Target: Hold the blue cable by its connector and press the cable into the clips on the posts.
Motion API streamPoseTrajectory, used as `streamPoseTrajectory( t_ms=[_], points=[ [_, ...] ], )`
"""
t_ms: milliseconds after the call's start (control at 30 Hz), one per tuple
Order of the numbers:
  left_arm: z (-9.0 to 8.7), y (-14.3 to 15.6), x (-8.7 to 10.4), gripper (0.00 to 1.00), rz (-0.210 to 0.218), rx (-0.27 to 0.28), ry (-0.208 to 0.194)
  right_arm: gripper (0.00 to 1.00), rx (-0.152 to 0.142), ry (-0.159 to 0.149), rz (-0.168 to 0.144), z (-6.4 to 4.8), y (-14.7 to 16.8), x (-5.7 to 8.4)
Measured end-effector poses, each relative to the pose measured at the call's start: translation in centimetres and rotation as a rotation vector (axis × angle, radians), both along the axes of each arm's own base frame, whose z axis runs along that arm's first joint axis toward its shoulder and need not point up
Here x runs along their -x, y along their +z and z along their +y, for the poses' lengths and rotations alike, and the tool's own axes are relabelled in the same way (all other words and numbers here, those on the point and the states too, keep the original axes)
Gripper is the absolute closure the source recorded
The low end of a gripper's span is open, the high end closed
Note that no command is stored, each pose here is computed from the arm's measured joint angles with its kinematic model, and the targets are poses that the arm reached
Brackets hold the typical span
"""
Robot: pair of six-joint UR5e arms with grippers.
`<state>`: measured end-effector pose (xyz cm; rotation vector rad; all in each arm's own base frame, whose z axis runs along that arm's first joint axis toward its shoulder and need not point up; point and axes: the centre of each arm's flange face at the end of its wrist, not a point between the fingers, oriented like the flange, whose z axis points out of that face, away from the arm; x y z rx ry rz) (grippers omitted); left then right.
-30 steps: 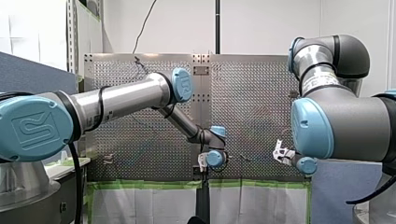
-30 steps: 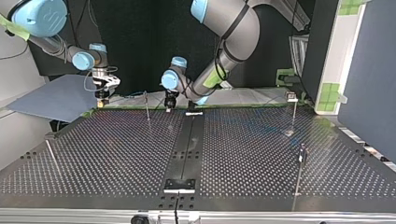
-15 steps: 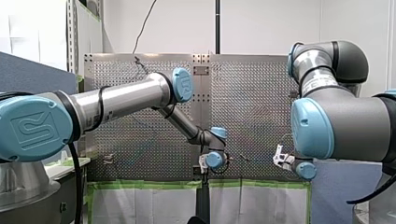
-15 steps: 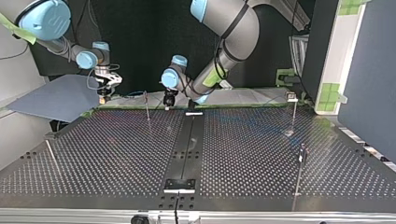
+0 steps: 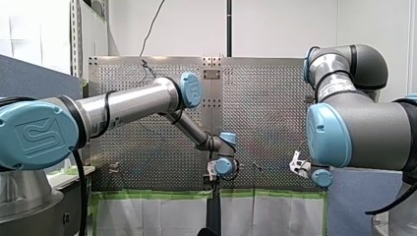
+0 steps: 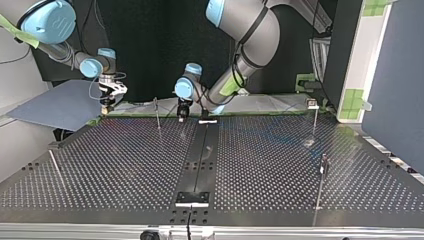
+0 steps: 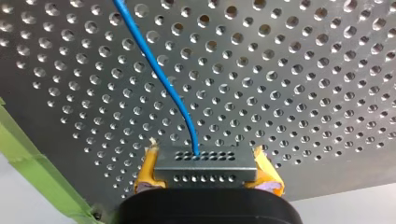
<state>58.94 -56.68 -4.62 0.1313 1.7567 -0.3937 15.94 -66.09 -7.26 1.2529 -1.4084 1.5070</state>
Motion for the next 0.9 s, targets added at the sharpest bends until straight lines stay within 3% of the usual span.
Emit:
streamPoseTrajectory(
  t_ms=[367,433,467,533,567,600,633,667,700,900],
  points=[
    [0.5,-0.5,0.0,1.00,0.016,-0.005,-0.012,1.00,0.005,0.006,0.009,-0.9,0.6,-0.6],
    [0.3,-0.6,0.2,0.71,0.019,-0.005,-0.025,1.00,0.007,0.009,0.011,-1.0,0.7,-0.8],
    [0.2,-0.6,0.3,0.71,0.019,-0.007,-0.033,1.00,0.008,0.011,0.011,-1.0,0.7,-0.9],
    [-0.1,-0.7,0.7,0.40,0.020,-0.013,-0.053,1.00,0.009,0.014,0.011,-1.0,0.7,-1.1],
    [-0.3,-0.7,0.8,0.40,0.019,-0.016,-0.063,1.00,0.010,0.016,0.011,-1.0,0.7,-1.1],
    [-0.4,-0.8,1.0,0.22,0.018,-0.022,-0.076,1.00,0.009,0.016,0.011,-1.0,0.7,-1.2],
    [-0.6,-0.8,1.1,0.11,0.016,-0.028,-0.085,1.00,0.009,0.017,0.011,-1.0,0.7,-1.2],
    [-0.7,-0.8,1.2,0.11,0.014,-0.034,-0.094,1.00,0.009,0.018,0.010,-0.9,0.7,-1.3],
    [-0.8,-0.9,1.4,0.00,0.012,-0.042,-0.103,1.00,0.008,0.018,0.009,-0.9,0.7,-1.3],
    [-1.1,-1.3,2.4,0.00,0.024,-0.107,-0.131,1.00,0.004,0.022,0.004,-0.8,0.7,-1.6]
  ],
)
